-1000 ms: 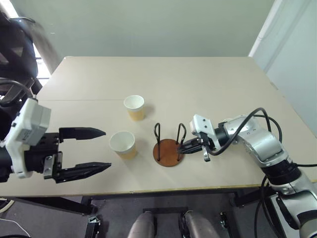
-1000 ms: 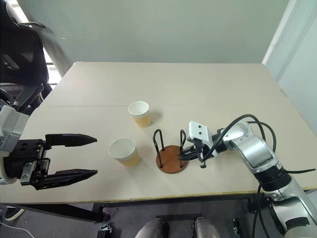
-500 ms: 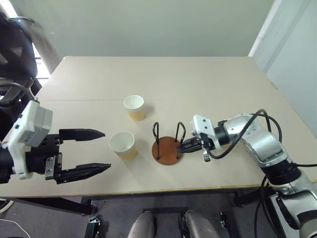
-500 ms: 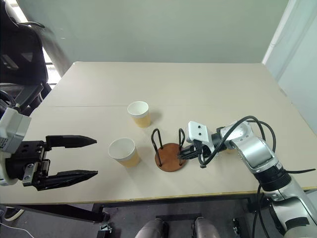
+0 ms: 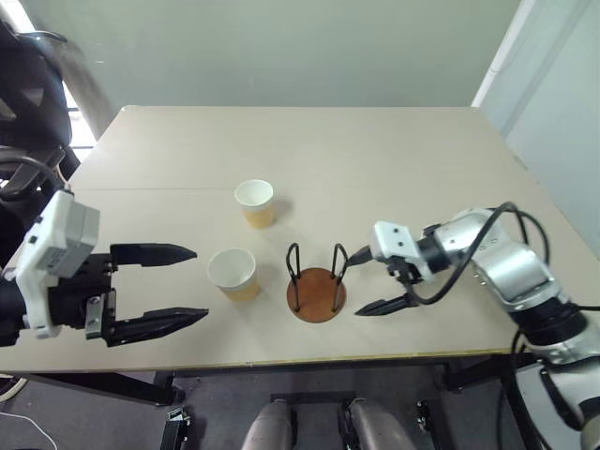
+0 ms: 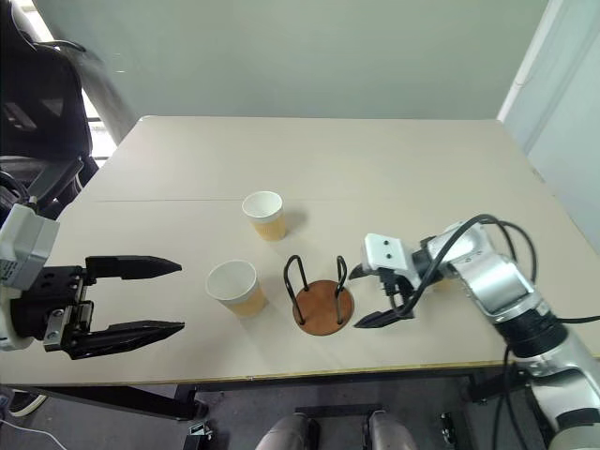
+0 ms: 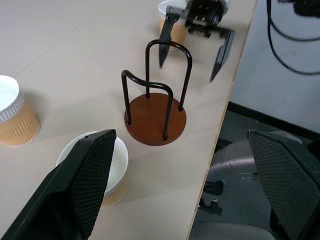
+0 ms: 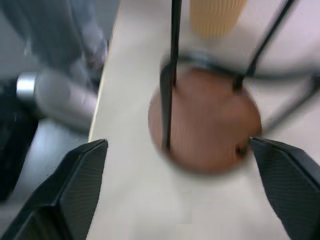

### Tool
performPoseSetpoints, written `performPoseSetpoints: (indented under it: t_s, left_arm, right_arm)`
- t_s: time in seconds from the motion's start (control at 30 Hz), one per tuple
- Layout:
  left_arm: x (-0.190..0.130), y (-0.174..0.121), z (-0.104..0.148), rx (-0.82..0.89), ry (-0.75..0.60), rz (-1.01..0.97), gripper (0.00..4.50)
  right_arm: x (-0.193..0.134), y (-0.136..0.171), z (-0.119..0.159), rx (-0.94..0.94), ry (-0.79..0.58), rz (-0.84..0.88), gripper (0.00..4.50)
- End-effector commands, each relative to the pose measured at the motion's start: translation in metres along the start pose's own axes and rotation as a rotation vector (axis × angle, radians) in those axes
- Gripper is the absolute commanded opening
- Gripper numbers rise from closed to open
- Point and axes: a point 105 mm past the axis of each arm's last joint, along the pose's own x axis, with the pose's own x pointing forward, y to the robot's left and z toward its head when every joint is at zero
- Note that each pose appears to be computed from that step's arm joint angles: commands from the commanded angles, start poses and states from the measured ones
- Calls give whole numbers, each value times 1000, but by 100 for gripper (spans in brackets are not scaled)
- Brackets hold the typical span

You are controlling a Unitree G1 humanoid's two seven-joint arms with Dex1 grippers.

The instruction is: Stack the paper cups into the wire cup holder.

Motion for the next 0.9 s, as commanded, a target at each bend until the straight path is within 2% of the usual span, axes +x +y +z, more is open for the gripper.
performPoseSetpoints:
  t_s: [0.03,0.2,0.3,0.4,0.67,0.9]
  left_arm:
    - [-5,4,4,38,0,20,450]
    - [-5,11,-2,30,-2,19,450]
    - [-2,12,-2,32,-6,7,450]
    - [4,15,-2,40,-16,-18,450]
    - [6,16,0,45,-27,-33,450]
    - [4,12,-1,35,-22,-11,450]
  right_arm:
    - [-31,0,2,-64,58,-13,448]
    - [-85,-4,15,-106,100,-108,448]
    - [-96,-4,13,-108,134,-133,448]
    - [-106,-11,-2,-73,190,-194,448]
    - [-96,-18,-37,-21,307,-211,448]
    - [-80,-29,-49,-23,331,-203,448]
